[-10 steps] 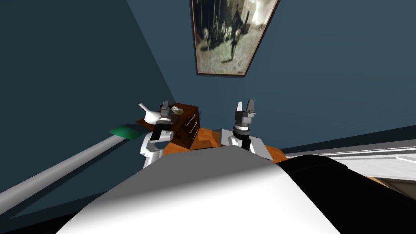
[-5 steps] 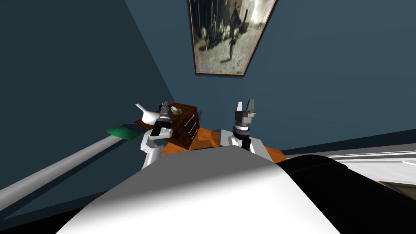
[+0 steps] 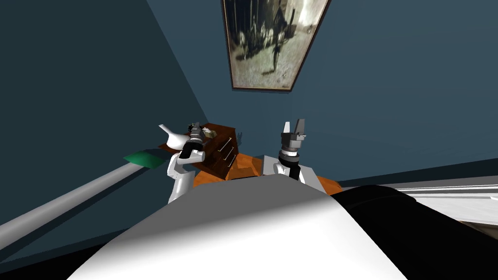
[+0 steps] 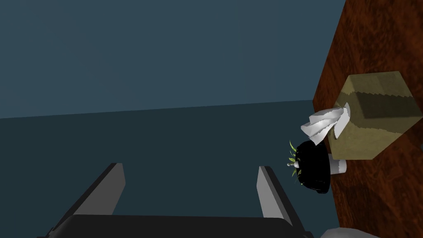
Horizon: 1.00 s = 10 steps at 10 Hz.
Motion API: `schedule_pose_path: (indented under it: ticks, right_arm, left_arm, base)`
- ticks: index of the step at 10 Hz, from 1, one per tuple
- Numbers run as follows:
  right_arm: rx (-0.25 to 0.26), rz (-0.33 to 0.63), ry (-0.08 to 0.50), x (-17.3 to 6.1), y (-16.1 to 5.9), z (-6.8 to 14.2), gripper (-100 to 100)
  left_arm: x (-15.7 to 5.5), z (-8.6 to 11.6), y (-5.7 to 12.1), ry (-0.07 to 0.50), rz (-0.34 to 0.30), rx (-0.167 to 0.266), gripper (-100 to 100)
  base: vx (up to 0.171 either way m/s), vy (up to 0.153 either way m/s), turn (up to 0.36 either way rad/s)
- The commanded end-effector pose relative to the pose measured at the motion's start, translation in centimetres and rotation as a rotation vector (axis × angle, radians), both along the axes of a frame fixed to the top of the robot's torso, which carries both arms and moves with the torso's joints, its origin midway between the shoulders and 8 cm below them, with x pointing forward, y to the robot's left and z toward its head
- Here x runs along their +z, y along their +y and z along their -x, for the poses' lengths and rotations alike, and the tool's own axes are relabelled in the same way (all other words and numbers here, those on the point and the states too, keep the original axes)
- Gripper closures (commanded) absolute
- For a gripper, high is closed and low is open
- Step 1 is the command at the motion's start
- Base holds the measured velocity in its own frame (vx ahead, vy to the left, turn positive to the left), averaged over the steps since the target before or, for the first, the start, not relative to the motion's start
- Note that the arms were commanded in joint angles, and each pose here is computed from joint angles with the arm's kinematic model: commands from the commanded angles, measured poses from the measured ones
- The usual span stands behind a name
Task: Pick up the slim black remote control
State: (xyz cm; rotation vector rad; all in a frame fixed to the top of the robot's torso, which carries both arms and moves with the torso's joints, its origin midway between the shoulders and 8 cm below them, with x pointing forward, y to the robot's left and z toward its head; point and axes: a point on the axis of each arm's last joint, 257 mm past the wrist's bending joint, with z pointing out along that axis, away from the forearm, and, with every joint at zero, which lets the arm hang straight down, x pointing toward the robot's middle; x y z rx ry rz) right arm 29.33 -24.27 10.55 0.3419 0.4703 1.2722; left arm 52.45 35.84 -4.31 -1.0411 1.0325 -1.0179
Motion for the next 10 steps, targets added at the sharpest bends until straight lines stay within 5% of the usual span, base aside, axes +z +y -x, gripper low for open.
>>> schedule_pose_path:
  ticks: [1, 10]
  right_arm:
    - [0.000, 0.000, 0.000, 0.0, 0.0, 0.0, 0]
    - [0.000, 0.000, 0.000, 0.0, 0.0, 0.0, 0]
  left_arm:
    - [-1.0, -0.5, 0.9, 0.042, 0.018, 0.026, -100]
    - [-5.1, -2.2, 7.0, 0.231, 0.120, 0.180, -100]
  base:
    - [0.035, -0.063, 0.025]
    - [0.030, -0.042, 0.015]
